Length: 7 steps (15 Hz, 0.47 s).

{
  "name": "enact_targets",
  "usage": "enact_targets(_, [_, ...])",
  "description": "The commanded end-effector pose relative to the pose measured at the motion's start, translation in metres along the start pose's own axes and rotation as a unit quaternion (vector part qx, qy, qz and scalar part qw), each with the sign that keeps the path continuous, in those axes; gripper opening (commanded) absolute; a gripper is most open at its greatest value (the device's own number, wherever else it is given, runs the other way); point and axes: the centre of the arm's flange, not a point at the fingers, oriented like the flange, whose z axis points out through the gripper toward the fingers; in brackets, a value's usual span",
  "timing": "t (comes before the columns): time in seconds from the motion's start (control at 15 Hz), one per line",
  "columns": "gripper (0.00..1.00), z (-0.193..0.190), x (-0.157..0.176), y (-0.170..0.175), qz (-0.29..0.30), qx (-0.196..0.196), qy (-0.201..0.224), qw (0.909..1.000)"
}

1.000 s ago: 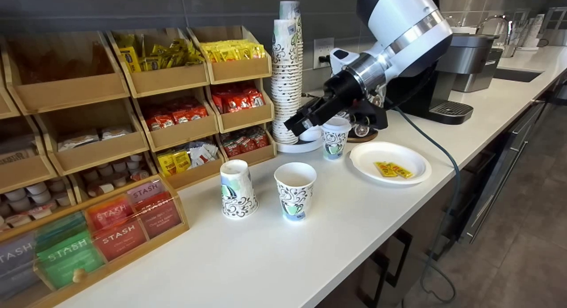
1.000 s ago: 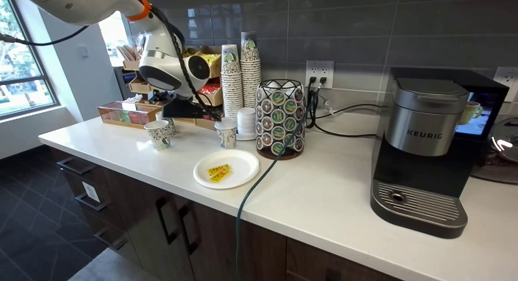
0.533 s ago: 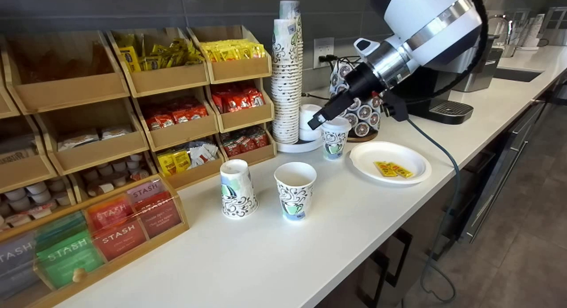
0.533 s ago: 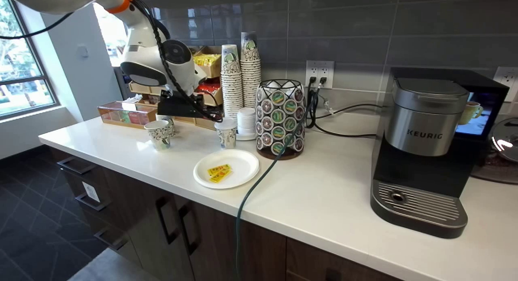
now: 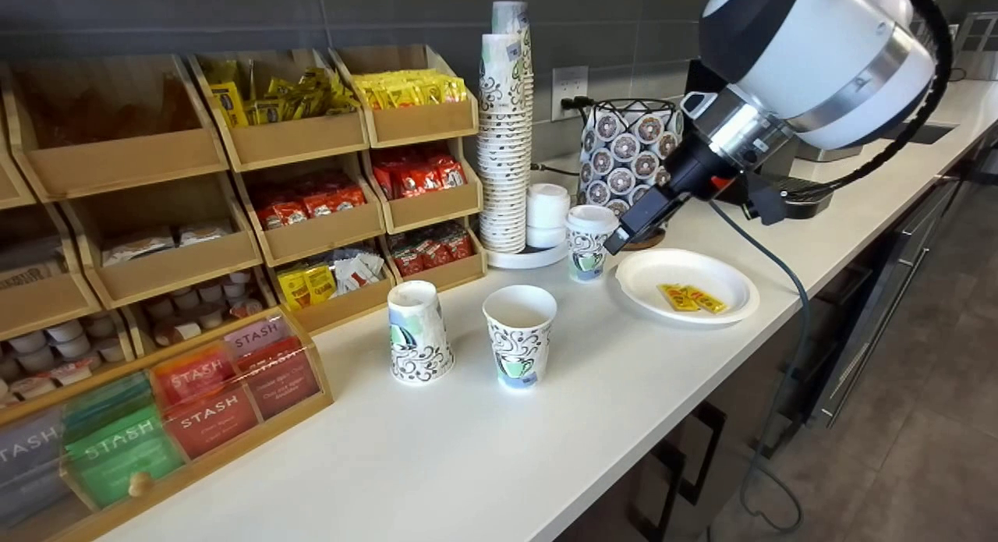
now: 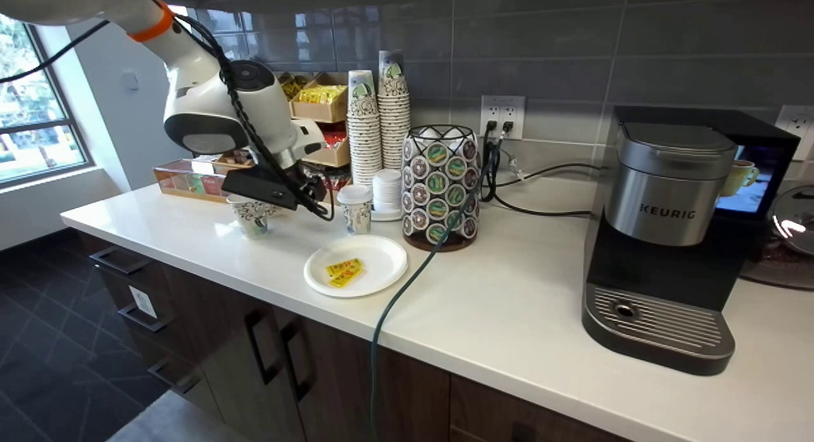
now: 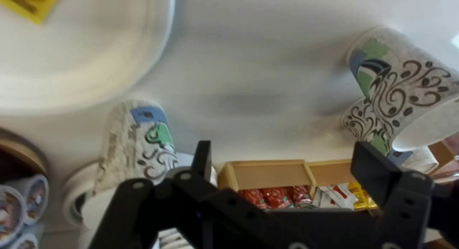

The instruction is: Remove the yellow sachet from the white plate and put it in the paper cup on the left

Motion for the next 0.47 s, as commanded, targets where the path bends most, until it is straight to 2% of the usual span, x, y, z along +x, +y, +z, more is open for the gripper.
enact_targets(0.0, [1.00,-0.046,-0.030,0.017,0.068,-0.011,-0.041,0.9968])
enact_targets(0.13, [1.00,-0.068,-0.044,0.040,0.075,-0.003,-0.046,0.9961])
enact_targets(0.2, [1.00,-0.027,-0.034,0.030,0.061,-0.014,-0.036,0.9974])
enact_targets(0.4, [1.00,-0.052,-0.042,0.046,0.075,-0.006,-0.036,0.9965])
